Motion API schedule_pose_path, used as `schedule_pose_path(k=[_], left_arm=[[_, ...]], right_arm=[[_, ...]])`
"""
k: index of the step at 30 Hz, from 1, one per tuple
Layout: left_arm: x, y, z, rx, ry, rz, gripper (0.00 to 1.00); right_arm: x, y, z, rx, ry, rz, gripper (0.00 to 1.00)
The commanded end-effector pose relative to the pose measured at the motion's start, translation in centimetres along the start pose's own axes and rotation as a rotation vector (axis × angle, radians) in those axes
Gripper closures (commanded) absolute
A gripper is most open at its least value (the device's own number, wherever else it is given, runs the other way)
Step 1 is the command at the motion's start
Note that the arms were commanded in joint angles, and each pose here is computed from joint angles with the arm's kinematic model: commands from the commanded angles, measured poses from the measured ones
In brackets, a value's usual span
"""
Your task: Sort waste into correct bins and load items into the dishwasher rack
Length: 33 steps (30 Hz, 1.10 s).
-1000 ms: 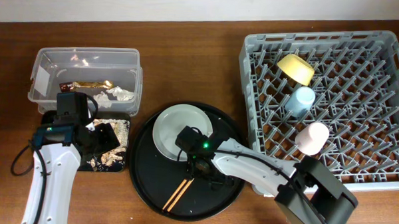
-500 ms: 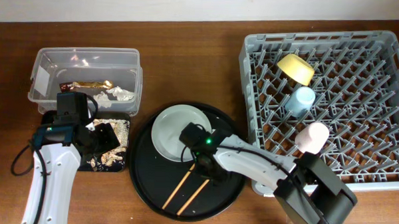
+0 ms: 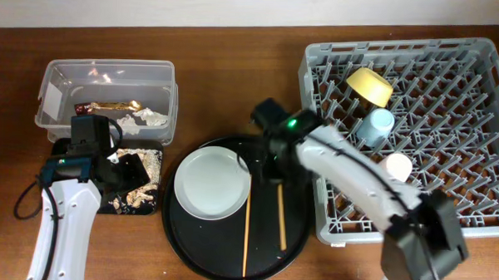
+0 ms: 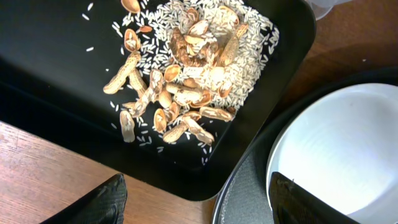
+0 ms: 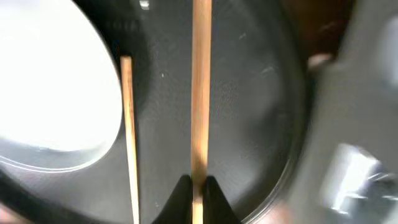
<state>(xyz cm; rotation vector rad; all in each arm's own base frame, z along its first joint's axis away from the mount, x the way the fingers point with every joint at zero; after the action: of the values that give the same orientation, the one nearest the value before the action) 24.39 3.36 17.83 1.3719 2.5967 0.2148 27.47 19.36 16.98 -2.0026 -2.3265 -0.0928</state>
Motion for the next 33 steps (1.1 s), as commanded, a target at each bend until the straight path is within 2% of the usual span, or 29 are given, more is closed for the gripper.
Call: schedule_pose_path(k=[1,3,6,11,12,13,14,18,23,25,29,33], left_arm=[[0.0,0.0,-0.3,-0.01,-0.012,-0.011,0.27],[0.0,0.0,-0.3,-0.009,-0.012,-0.011,0.27],[0.0,0.0,-0.3,-0.009,-0.012,-0.011,0.27],[0.0,0.0,-0.3,-0.009,-0.012,-0.011,0.27],[0.0,0.0,-0.3,-0.009,-0.012,-0.011,0.27],[0.0,0.0,-0.3,-0.009,-0.012,-0.011,0.27],[0.0,0.0,-0.3,-0.009,-0.012,-0.011,0.27],[0.0,0.0,-0.3,-0.01,-0.012,-0.011,0.27],[0.0,0.0,-0.3,-0.009,-0.012,-0.011,0.27],[0.0,0.0,-0.3,-0.009,-0.012,-0.011,0.27],[0.0,0.0,-0.3,-0.009,-0.012,-0.011,0.27],[0.0,0.0,-0.3,-0.009,-0.012,-0.011,0.27]], right_arm=[[-3.1,2.2,-6.7,-0.147,-0.026,-0.102,0.96],[-6.7,3.4,-8.8,-0.182,-0.046,-0.067,0.96],[-10.2,4.3,-8.4,-0.161,-0.06,-0.026,0.96],[-12.0,5.7,-6.2,-0.115,-0.077,-0.112,0.96],[-12.1,6.0,-5.7,-0.11,-0.077,-0.111,0.89],[-12.1,6.2,-5.5,-0.11,-0.077,-0.111,0.62],[-12.1,6.5,-5.4,-0.125,-0.077,-0.112,0.53],[-12.0,6.2,-6.1,-0.136,-0.075,-0.11,0.51],[-9.2,4.6,-9.3,-0.226,0.007,-0.096,0.5],[-6.6,3.9,-9.3,-0.22,0.038,-0.161,0.5],[0.2,2.2,-6.9,-0.147,0.051,-0.232,0.48],[2.6,0.1,-2.1,-0.071,0.03,-0.184,0.47]])
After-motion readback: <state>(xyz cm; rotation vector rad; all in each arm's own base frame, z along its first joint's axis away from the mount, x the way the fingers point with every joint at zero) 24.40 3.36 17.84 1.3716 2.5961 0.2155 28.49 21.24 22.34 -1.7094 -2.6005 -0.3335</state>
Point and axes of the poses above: each gripper's point midway between its finger pads, its own z axis out along the fingers, its own x axis along the line the jaws close on, y = z × x, the point moved 7 cm from there along -z, back along the fingers, and after that the axes turned 7 degrees about -z, right-handed, at the moved point
